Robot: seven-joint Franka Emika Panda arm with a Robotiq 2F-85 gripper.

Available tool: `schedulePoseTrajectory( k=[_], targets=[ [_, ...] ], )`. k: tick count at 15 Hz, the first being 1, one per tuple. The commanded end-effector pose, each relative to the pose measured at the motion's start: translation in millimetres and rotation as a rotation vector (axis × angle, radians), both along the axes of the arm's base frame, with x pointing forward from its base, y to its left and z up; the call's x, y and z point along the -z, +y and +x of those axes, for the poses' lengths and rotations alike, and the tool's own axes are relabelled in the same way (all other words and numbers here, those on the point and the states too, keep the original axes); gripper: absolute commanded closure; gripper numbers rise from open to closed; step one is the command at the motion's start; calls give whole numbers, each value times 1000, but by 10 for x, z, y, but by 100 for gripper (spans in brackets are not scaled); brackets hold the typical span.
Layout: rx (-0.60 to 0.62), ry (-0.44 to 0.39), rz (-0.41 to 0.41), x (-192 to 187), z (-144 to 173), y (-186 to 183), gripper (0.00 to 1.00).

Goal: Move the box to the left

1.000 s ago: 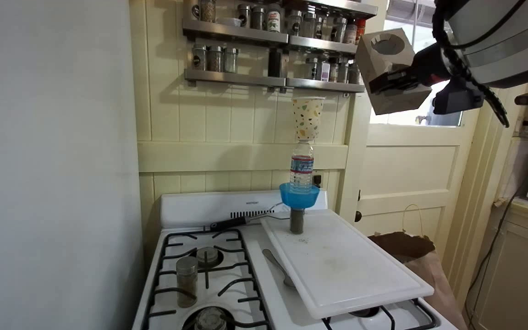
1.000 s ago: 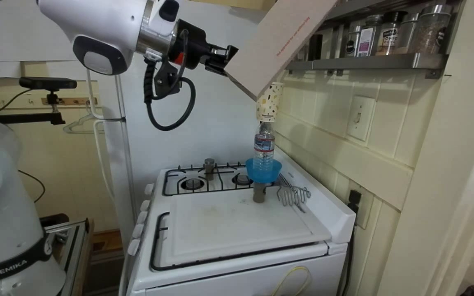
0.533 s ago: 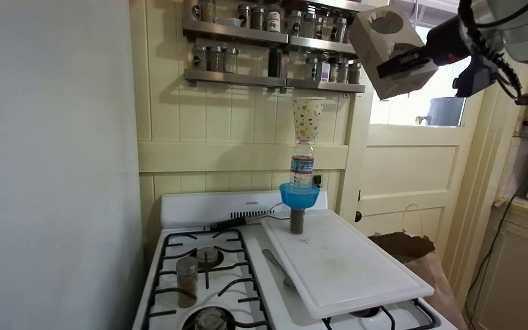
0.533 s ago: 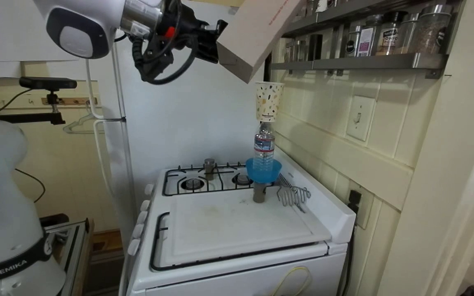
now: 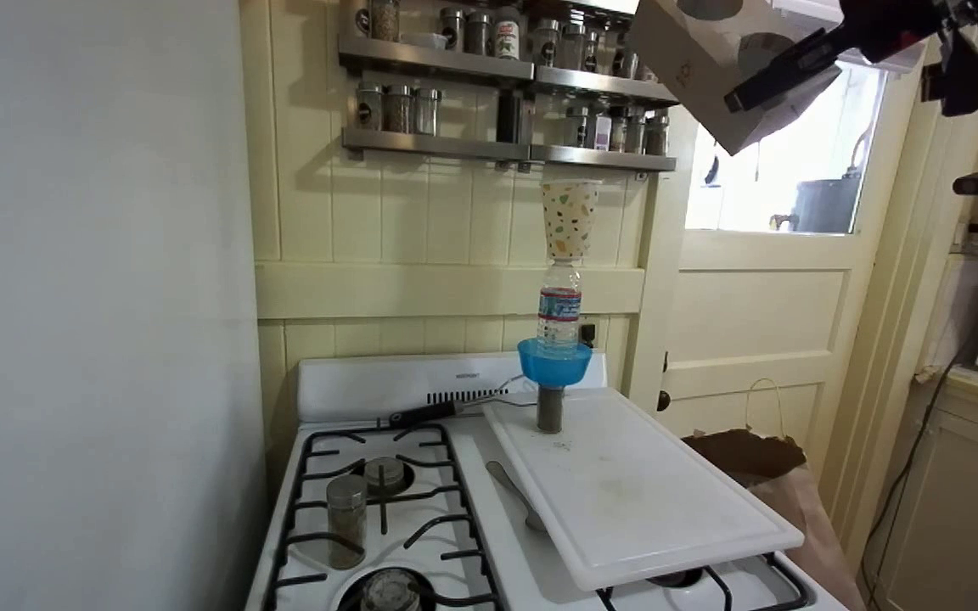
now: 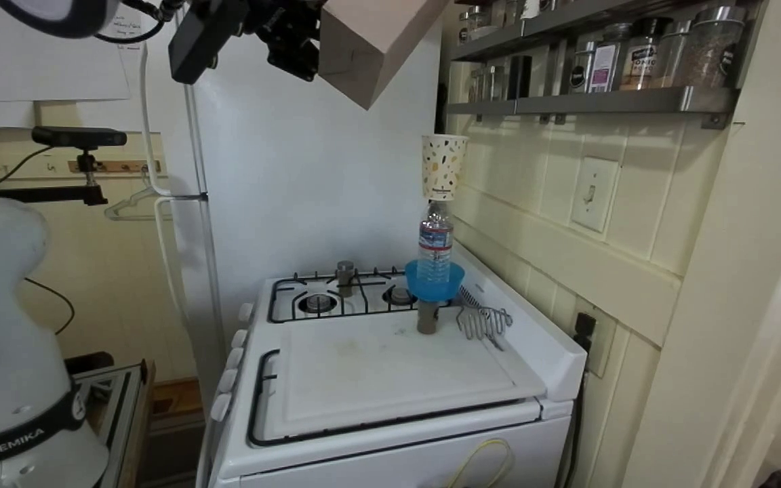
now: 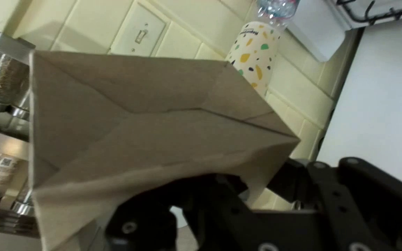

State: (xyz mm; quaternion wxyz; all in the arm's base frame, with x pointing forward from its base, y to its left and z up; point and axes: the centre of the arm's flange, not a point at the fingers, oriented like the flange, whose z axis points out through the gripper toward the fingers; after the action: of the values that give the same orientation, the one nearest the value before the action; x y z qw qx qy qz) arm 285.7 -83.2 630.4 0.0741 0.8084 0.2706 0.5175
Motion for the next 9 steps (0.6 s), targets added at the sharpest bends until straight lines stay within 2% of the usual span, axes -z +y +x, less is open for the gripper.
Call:
schedulePoseTrajectory(
  k=[1, 6, 9],
  targets=[
    [-92, 137, -45, -344, -83, -100, 100],
    [-197, 234, -154, -726, -248, -223, 100],
    [-288, 316, -122, -961, -287, -276, 100]
  ],
)
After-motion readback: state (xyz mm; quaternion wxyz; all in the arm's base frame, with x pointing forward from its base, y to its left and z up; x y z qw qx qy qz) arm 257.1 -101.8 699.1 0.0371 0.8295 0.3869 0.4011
